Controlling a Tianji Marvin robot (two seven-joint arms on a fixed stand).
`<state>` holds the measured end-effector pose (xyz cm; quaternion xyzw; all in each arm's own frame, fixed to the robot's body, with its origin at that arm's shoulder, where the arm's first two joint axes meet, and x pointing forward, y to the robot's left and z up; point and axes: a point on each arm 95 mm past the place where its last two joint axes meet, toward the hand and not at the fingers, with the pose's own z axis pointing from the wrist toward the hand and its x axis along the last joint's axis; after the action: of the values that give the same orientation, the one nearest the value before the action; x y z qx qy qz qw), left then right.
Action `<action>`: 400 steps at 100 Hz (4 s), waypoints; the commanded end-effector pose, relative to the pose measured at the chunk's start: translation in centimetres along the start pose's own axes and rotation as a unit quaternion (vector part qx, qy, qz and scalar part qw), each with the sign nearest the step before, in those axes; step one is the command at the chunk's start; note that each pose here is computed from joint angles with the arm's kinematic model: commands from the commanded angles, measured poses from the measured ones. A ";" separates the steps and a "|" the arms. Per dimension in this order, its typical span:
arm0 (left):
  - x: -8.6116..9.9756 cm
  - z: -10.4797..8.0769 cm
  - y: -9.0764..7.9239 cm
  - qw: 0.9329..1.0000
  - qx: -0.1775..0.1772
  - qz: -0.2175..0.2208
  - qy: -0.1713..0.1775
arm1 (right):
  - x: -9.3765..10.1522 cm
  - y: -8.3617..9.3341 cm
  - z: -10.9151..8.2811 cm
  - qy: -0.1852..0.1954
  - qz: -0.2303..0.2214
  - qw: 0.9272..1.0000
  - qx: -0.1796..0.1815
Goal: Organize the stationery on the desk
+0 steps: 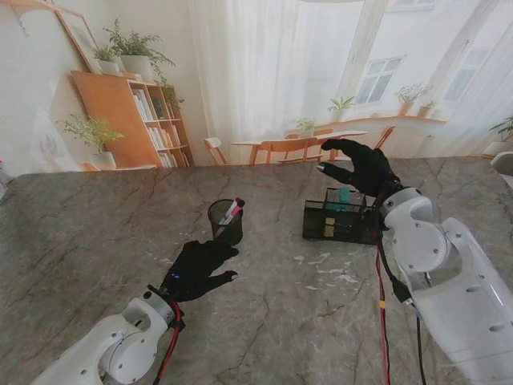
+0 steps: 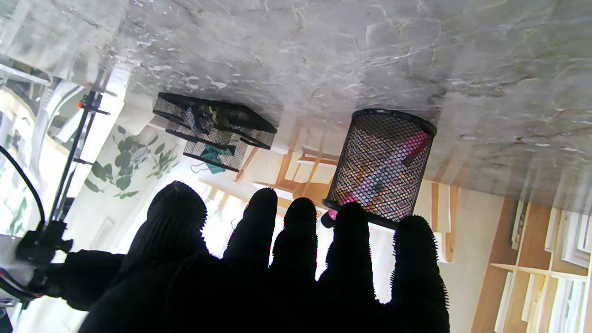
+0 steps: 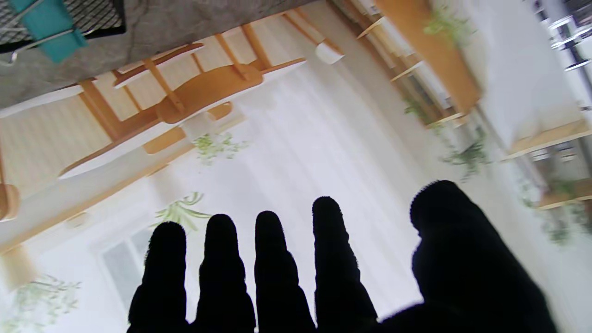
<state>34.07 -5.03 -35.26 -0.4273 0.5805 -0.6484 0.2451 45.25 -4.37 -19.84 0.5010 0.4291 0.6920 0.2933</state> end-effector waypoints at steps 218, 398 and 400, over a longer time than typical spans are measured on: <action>-4.6 12.9 -8.5 0.984 -0.109 0.068 -0.123 | 0.3 -17.1 -8.1 -0.072 0.104 0.991 0.045; -6.5 14.1 -5.2 0.972 -0.175 -0.030 -0.151 | 0.2 -17.7 -7.2 -0.091 0.109 0.988 0.052; -6.5 14.0 -5.2 0.973 -0.174 -0.029 -0.151 | 0.2 -17.7 -7.2 -0.091 0.110 0.988 0.053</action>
<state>50.77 -6.69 -31.13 -0.5692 0.6201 -0.4851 0.2371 38.03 1.61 -36.14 0.6169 0.3763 0.6510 0.2324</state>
